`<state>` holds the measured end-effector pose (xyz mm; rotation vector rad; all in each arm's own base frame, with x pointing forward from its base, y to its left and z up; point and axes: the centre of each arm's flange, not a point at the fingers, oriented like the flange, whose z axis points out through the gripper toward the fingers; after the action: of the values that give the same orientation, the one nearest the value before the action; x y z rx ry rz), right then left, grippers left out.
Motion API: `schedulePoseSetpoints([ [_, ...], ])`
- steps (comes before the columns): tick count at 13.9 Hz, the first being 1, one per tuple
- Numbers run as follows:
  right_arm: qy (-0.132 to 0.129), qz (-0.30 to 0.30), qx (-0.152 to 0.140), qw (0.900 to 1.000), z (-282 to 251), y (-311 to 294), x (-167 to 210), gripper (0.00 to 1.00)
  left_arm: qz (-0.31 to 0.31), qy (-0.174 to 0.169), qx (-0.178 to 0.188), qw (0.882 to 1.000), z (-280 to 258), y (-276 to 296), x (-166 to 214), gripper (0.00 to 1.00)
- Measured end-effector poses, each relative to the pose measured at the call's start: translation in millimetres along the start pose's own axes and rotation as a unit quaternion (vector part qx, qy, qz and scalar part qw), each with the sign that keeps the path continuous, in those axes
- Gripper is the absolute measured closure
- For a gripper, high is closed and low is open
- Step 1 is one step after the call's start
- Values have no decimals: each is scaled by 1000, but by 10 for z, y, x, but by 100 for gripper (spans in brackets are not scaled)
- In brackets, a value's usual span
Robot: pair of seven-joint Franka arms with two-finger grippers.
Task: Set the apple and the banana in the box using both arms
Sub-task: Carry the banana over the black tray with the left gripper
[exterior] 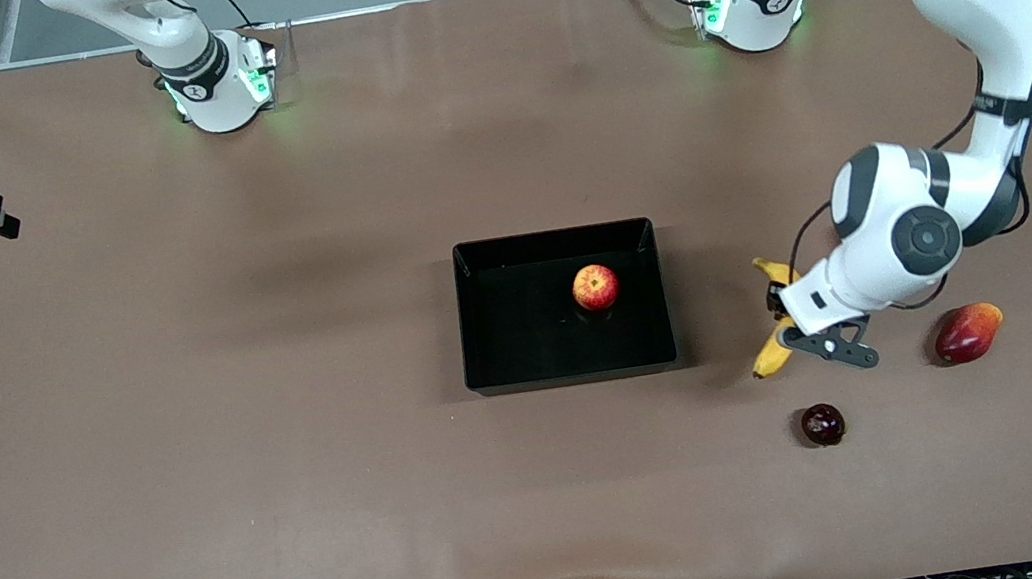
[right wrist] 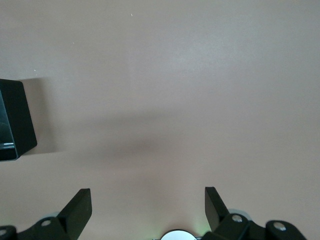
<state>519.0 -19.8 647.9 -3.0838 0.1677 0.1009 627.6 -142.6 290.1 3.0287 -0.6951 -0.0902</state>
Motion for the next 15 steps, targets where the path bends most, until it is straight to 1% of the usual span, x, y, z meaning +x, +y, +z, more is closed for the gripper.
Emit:
schedulePoseSetpoints([
  [1, 1, -1, -3, 1000, -6, 5, 0, 0, -1, -2, 3, 1000, -261, 95, -6, 60],
  [3, 5, -10, -20, 1000, -24, 45, 6, 0, -17, -5, -4, 1000, -757, 230, -6, 60],
  [5, 10, -16, -24, 1000, -64, 47, 4, 0, -54, 6, -21, 998, -1108, 377, 63, 60],
  [6, 11, -16, -24, 1000, -74, 43, 3, 0, -80, 12, -30, 996, -1195, 481, 110, 60],
  [8, 11, -17, -18, 1000, -72, 32, 5, 0, -142, 13, -41, 989, -1220, 818, 224, 60],
  [10, 9, -17, -14, 1000, -55, 22, 16, 0, -200, 3, -50, 978, -1114, 1318, 356, 60],
  [13, 10, -18, -14, 1000, -30, 17, 48, 0, -261, -14, -64, 963, -889, 2044, 545, 60],
  [15, 9, -17, -14, 1000, 4, 26, 82, 0, -296, -21, -67, 953, -727, 2362, 642, 60],
])
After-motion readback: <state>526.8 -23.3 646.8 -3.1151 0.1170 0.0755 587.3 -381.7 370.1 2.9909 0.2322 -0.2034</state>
